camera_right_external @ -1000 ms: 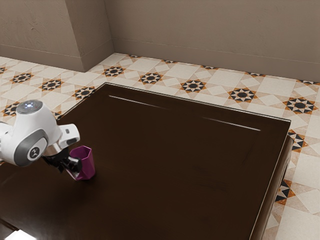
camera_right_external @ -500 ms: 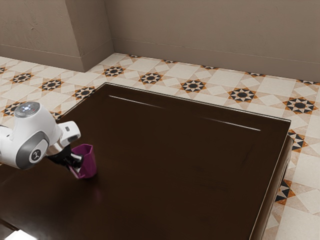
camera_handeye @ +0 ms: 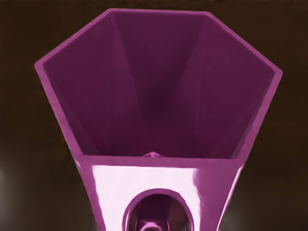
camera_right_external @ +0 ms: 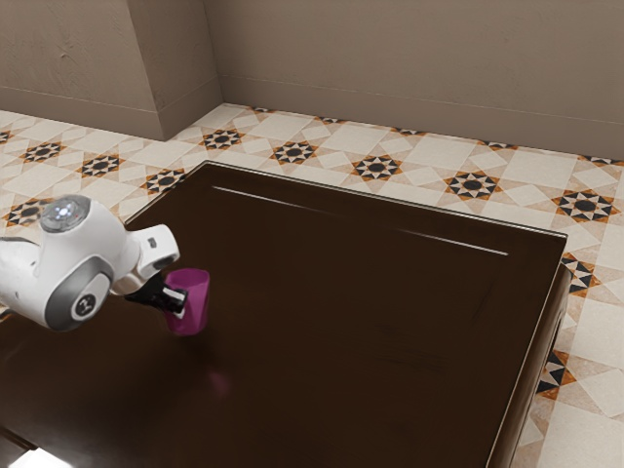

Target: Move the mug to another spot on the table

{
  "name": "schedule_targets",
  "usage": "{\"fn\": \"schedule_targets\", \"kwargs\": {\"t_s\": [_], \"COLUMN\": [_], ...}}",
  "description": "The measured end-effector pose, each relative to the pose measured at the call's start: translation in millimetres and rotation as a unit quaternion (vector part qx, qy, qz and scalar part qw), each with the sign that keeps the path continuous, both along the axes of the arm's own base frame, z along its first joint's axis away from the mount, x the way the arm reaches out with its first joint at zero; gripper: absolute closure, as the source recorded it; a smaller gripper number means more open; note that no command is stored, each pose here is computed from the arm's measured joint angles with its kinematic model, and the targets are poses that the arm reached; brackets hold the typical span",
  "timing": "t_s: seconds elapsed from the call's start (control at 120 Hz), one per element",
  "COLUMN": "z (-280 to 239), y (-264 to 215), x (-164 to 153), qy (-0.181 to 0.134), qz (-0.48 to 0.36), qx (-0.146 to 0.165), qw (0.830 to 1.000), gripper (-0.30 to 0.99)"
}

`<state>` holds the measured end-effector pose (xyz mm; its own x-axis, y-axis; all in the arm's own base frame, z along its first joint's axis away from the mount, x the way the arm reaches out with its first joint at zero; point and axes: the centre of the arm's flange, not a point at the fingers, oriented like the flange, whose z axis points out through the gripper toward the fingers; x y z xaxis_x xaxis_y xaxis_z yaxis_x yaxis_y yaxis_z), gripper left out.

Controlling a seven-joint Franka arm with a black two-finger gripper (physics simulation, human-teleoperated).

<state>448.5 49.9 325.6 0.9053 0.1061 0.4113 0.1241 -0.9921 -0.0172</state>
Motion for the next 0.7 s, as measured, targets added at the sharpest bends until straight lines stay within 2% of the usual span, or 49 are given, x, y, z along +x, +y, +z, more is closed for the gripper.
{"fn": "schedule_targets", "kwargs": {"t_s": [0.117,0.333,0.483,0.7], "z": [-3.0,-16.5,-19.0,-30.0], "y": [-28.3,-71.2,-77.9,-82.8], "x": [10.2,54.5,63.8,76.8], "qy": [-0.014,-0.044,-0.060,-0.063], "qz": [-0.033,-0.081,-0.086,-0.086], "qx": [0.002,0.009,0.006,0.004], "qw": [0.999,0.996,0.994,0.994], "gripper": [0.68,0.69,0.69,0.69]}}
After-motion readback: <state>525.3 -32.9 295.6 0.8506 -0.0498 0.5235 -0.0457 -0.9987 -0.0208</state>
